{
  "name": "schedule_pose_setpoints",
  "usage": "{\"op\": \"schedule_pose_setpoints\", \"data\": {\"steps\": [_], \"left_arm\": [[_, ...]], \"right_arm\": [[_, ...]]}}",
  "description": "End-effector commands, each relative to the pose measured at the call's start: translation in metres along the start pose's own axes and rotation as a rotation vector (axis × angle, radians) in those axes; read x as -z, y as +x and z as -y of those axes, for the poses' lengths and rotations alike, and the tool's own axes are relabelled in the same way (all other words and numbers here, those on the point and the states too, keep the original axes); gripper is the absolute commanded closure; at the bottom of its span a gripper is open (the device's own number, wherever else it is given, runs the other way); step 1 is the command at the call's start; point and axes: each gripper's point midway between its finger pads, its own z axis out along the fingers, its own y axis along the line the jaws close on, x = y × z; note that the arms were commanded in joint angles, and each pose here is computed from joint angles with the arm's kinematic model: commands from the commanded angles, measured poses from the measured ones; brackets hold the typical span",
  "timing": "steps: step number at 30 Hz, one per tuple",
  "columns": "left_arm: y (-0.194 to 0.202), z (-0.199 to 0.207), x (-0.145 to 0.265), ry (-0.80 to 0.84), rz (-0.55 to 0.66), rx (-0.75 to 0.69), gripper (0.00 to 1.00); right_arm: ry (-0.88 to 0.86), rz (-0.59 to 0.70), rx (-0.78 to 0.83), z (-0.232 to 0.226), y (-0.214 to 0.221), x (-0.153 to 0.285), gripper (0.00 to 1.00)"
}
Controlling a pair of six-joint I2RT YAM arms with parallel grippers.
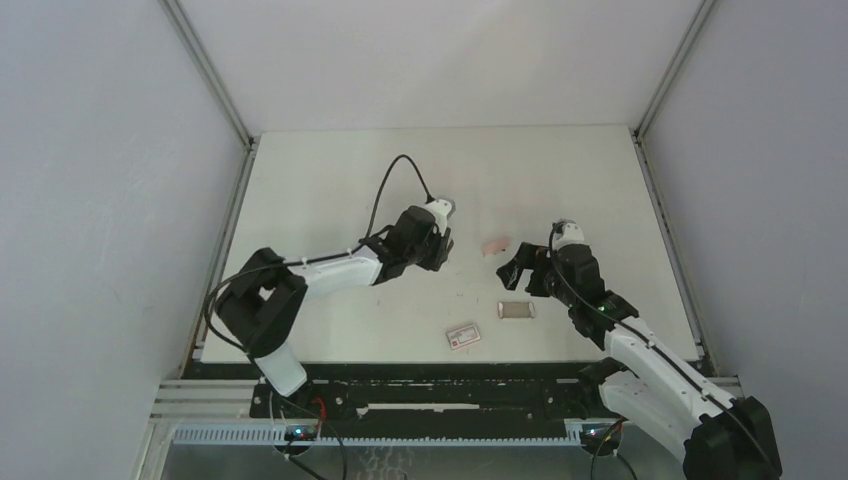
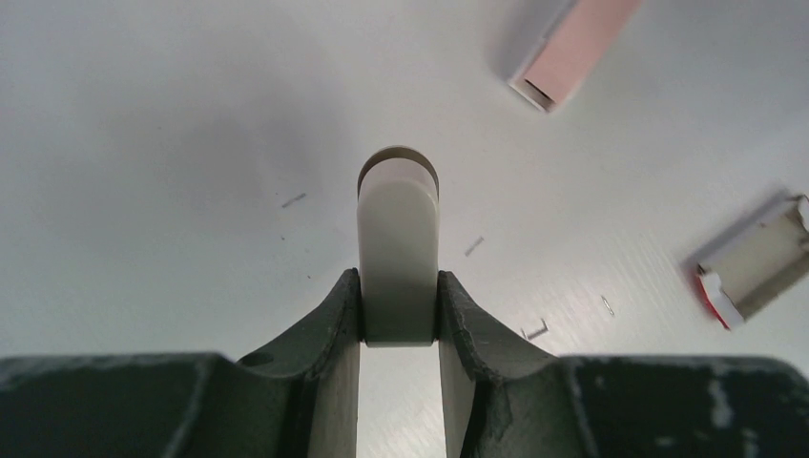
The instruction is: Load the staples into the stapler
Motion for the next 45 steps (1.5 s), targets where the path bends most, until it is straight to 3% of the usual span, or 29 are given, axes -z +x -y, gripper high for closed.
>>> {"op": "schedule_pose_setpoints", "data": {"steps": [1, 8, 16, 18, 26, 33, 39, 45], "left_arm": [[-0.034, 0.01, -0.016, 0.035, 0.017, 0.044, 1.0], [-0.021, 0.012, -0.047, 0.029, -0.085, 0.042, 0.96], [-0.019, 0.015, -0.06, 0.043, -0.107, 0.039, 0.91], [-0.02, 0.015, -0.06, 0.045, -0.106, 0.041, 0.83], [-0.025, 0.018, -0.054, 0.06, -0.09, 0.038, 0.29], [-0.057, 0.014, -0.023, 0.052, 0.009, 0.022, 0.22], [-0.073, -0.049, 0.032, -0.061, 0.152, 0.113, 0.22], [-0.052, -0.183, 0.124, -0.295, 0.421, 0.411, 0.21]], "right_arm": [[0.011, 0.031, 0.055, 0.001, -0.015, -0.001, 0.06], [0.025, 0.013, 0.057, 0.006, -0.012, -0.006, 0.06], [0.043, 0.002, 0.058, 0.01, -0.009, -0.009, 0.06], [0.046, 0.001, 0.059, 0.011, -0.009, -0.01, 0.07], [0.049, 0.002, 0.068, 0.012, -0.01, -0.011, 0.06], [0.036, 0.031, 0.082, 0.007, -0.021, -0.009, 0.06], [0.014, 0.115, 0.117, -0.002, -0.06, -0.002, 0.05], [0.151, 0.311, 0.082, 0.042, -0.113, 0.016, 0.04]]}}
